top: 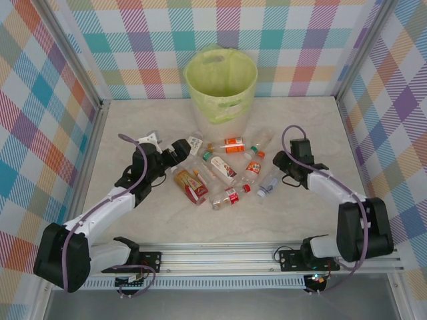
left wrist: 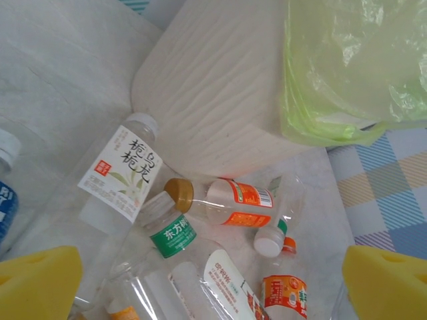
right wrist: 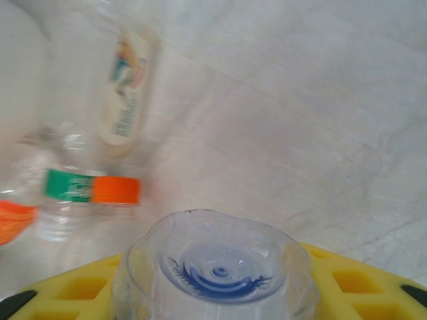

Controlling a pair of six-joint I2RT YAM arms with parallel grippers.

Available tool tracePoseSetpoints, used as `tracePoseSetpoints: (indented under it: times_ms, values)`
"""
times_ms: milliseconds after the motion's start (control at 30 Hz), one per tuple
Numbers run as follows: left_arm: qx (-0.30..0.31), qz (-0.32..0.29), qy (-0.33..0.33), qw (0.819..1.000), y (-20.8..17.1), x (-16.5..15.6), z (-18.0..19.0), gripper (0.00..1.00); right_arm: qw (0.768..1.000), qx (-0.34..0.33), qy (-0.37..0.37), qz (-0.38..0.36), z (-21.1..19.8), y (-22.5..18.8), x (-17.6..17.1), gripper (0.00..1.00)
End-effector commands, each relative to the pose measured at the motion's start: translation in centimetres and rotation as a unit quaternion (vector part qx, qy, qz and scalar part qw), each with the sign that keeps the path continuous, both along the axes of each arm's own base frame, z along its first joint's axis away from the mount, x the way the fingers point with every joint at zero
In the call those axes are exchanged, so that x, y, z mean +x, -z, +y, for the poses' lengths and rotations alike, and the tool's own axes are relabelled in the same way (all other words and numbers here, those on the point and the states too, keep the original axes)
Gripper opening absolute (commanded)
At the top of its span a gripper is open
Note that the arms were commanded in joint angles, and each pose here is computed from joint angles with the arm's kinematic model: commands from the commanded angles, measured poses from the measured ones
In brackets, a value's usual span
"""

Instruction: Put the plastic bottles in the bin

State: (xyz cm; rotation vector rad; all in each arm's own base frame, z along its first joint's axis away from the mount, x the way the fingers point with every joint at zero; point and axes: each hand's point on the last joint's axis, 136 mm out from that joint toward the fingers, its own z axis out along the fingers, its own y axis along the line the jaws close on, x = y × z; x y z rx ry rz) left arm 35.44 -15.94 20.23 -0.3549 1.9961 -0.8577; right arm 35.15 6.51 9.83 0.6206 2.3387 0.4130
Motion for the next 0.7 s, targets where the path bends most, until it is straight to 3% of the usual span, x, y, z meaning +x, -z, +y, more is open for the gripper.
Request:
tracePoseSetpoints:
  times_ms: [0,200,400,667]
  values:
    - [-0.024,-0.036,0.049,0.998,-2.8,0.7,-2.1,1.0,0.995,0.019,-0.063,-0.077,2.0,-3.7,0.6,0.42]
    - [-0.016,-0.055,0.125,0.991,-3.7,0.5,-5.8,1.0,0.966,0.077,-0.171,-0.176,7.0,-9.7,-0.2,0.41]
    - [-0.012,-0.077,0.203,0.976,-4.6,-0.6,-9.9,1.0,0.939,0.105,-0.241,-0.222,11.0,-13.5,-0.9,0.41]
    - [-0.011,-0.124,0.317,0.94,-6.6,-4.0,-14.4,1.0,0.895,0.164,-0.323,-0.261,16.4,-18.0,-1.8,0.41]
